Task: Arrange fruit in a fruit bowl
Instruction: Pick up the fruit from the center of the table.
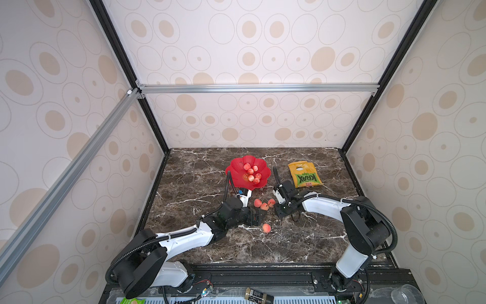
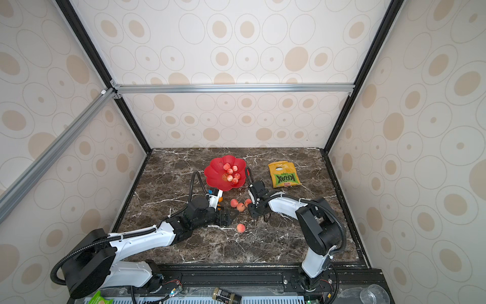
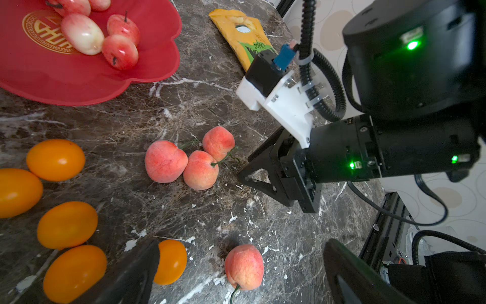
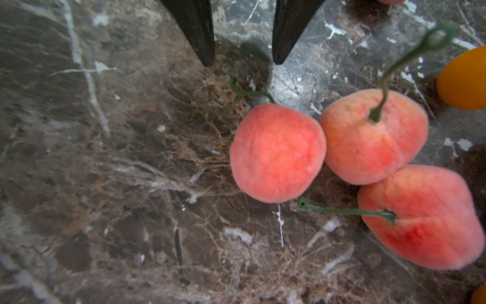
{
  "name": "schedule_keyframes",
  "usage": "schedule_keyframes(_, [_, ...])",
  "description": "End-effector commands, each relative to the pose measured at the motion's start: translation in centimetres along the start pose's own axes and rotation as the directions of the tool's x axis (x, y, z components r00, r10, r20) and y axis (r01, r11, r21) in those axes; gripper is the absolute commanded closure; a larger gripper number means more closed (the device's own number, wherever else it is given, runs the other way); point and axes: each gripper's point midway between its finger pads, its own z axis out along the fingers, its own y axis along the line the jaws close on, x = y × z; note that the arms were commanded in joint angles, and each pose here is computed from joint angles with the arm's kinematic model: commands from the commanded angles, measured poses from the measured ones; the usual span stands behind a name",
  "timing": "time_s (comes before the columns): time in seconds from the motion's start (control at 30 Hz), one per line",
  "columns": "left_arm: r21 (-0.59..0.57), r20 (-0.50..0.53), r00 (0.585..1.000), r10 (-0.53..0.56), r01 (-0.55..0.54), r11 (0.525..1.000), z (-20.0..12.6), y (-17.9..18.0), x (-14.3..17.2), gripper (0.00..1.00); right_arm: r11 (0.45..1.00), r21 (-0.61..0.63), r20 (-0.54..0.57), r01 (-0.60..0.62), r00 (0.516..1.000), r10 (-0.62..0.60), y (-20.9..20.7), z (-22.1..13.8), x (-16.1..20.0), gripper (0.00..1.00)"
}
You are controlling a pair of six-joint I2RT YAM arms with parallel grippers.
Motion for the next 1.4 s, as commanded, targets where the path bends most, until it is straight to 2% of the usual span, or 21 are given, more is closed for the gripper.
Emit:
schedule_keyframes(0.0, [0.009,0.035,0.999,-0.004,0.004,1.0,-0.2,-0.6,-0.9,0.02,1.0,0.013,0.005,0.0,1.0,0.0,-0.4,0.2,-0.6,0.61])
schedule_keyframes(0.43, [0.012,0.033,0.999,-0.017,0.017,1.0,-0.2,-0.5,-0.6,0.02,0.999,0.032,-0.02,0.002,1.0,-0.001,-0.6,1.5,-0.8,0.65])
schedule_keyframes(1.37, [0.001,0.035,0.999,-0.022,0.022,1.0,-0.1,-0.1,-0.4,0.02,1.0,0.029,-0.05,-0.004,0.999,0.006,-0.7,2.1,0.5,0.85])
